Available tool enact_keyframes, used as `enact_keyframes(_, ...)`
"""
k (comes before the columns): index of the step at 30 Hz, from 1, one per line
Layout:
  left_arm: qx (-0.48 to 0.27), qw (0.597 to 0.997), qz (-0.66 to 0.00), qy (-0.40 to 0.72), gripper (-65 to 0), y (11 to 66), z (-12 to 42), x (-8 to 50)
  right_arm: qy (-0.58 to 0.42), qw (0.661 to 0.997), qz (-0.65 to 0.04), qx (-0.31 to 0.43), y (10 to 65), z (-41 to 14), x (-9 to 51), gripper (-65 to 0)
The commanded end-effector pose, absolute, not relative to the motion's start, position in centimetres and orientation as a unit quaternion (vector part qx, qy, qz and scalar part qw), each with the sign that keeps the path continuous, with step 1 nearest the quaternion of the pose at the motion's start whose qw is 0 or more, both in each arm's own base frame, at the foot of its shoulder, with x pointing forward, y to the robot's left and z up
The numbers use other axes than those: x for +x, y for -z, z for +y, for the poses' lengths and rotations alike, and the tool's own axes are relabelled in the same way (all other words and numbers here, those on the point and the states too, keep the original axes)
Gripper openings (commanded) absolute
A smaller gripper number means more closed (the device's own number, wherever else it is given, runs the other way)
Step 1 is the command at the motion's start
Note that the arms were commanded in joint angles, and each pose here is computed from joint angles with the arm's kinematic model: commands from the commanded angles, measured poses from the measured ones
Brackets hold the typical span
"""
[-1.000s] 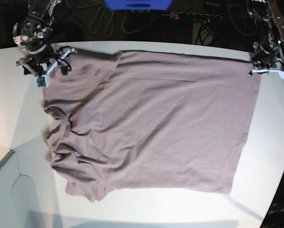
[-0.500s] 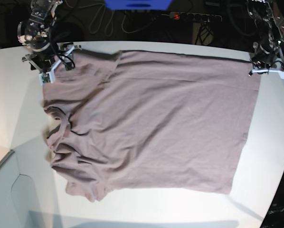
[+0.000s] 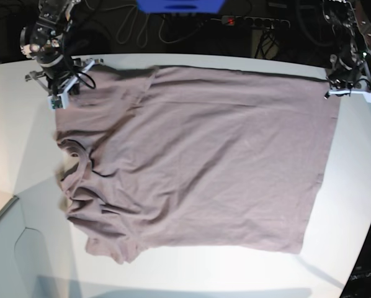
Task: Layout the t-shirt on the table in an organized manner, then fold the t-shirt properly
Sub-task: 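Lift the shirt edge with both grippers and shake it flat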
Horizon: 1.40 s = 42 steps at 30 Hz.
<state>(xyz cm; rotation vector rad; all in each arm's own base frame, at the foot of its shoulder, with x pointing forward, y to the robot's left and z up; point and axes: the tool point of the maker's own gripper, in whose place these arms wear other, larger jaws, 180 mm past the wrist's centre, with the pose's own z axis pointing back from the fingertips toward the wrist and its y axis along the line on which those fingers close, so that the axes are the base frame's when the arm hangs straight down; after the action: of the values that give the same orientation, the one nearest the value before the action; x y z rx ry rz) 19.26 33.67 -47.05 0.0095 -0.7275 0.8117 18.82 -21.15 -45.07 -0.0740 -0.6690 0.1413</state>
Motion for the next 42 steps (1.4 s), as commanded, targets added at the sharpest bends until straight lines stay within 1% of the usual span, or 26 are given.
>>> enact_keyframes(1, 0.007, 0.853, -0.356, -0.382, -65.0, 46.3, 34.1, 19.5, -0.073, 0.933, -0.350, -0.047, 43.5, -21.8, 19.3, -65.0)
enact_keyframes(5, 0.012, 0.852, -0.376, -0.364, -65.0, 44.5, 34.1, 19.7, -0.080, 0.925, -0.364, -0.071, 41.4, -22.5, 18.8, -65.0)
enact_keyframes(13, 0.019, 0.844, -0.427, -0.324, -65.0, 39.7, 32.9, 19.8, -0.061, 0.916, -0.394, -0.047, 37.7, -21.9, 14.5, -65.0)
enact_keyframes(18, 0.021, 0.840, -0.446, -0.308, -65.0, 37.6, 32.0, 19.3, -0.013, 0.907, -0.419, -0.049, 35.3, -23.9, 12.2, -65.0)
enact_keyframes(21, 0.025, 0.840, -0.454, -0.296, -65.0, 36.6, 31.7, 18.9, 0.014, 0.895, -0.441, -0.070, 33.9, -26.0, 11.2, -65.0)
enact_keyframes(25, 0.027, 0.840, -0.460, -0.287, -65.0, 35.7, 31.5, 18.6, 0.015, 0.892, -0.445, -0.081, 33.4, -26.7, 10.3, -65.0)
enact_keyframes(29, 0.029, 0.840, -0.464, -0.281, -65.0, 35.1, 31.3, 18.6, 0.015, 0.898, -0.433, -0.076, 34.0, -26.5, 9.8, -65.0)
enact_keyframes(35, 0.030, 0.837, -0.471, -0.276, -65.0, 34.5, 31.3, 18.8, 0.008, 0.895, -0.442, -0.056, 34.2, -25.2, 10.7, -65.0)
enact_keyframes(39, 0.031, 0.836, -0.475, -0.274, -65.0, 34.3, 31.4, 19.1, -0.002, 0.878, -0.475, -0.058, 33.1, -25.5, 13.4, -65.0)
enact_keyframes(42, 0.032, 0.833, -0.480, -0.272, -65.0, 34.0, 31.5, 19.5, -0.008, 0.859, -0.508, -0.062, 31.8, -25.8, 16.0, -65.0)
